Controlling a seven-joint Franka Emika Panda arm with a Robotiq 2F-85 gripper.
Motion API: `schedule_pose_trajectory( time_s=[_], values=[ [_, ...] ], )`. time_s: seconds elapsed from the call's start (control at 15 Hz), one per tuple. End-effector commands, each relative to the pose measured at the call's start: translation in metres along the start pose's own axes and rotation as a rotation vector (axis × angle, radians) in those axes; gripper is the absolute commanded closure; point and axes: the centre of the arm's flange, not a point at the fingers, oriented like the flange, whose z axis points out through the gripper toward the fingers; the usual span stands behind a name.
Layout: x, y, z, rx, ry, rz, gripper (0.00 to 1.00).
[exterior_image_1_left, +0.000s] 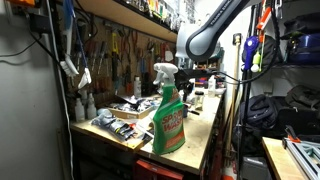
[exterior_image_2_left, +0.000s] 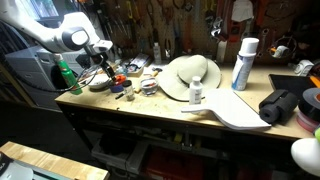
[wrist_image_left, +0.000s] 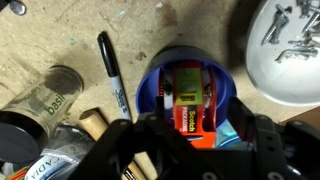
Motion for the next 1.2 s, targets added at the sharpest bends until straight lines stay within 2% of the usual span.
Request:
schedule_pose_trajectory(
  time_s=[0.0, 0.07, 0.2, 0.27, 0.4, 0.47, 0.53, 0.8, 1.0, 1.13],
  values=[
    [0.009, 0.006, 0.012, 0.002, -0.016, 0.003, 0.42],
    [0.009, 0.008, 0.014, 0.004, -0.021, 0.005, 0.49],
    [0.01, 0.009, 0.017, 0.005, -0.028, 0.01, 0.48],
    [0.009, 0.009, 0.018, 0.007, -0.031, 0.009, 0.56],
    [0.007, 0.007, 0.019, 0.016, -0.041, 0.006, 0.67],
    [0.006, 0.005, 0.019, 0.018, -0.043, 0.002, 0.82],
    [0.005, 0.004, 0.017, 0.022, -0.044, 0.001, 0.9],
    [0.014, 0.006, -0.016, 0.037, -0.003, 0.011, 0.91],
    [0.036, 0.02, -0.075, 0.112, 0.137, 0.085, 0.91],
    [0.052, 0.022, -0.091, 0.131, 0.258, 0.134, 0.91]
  ],
)
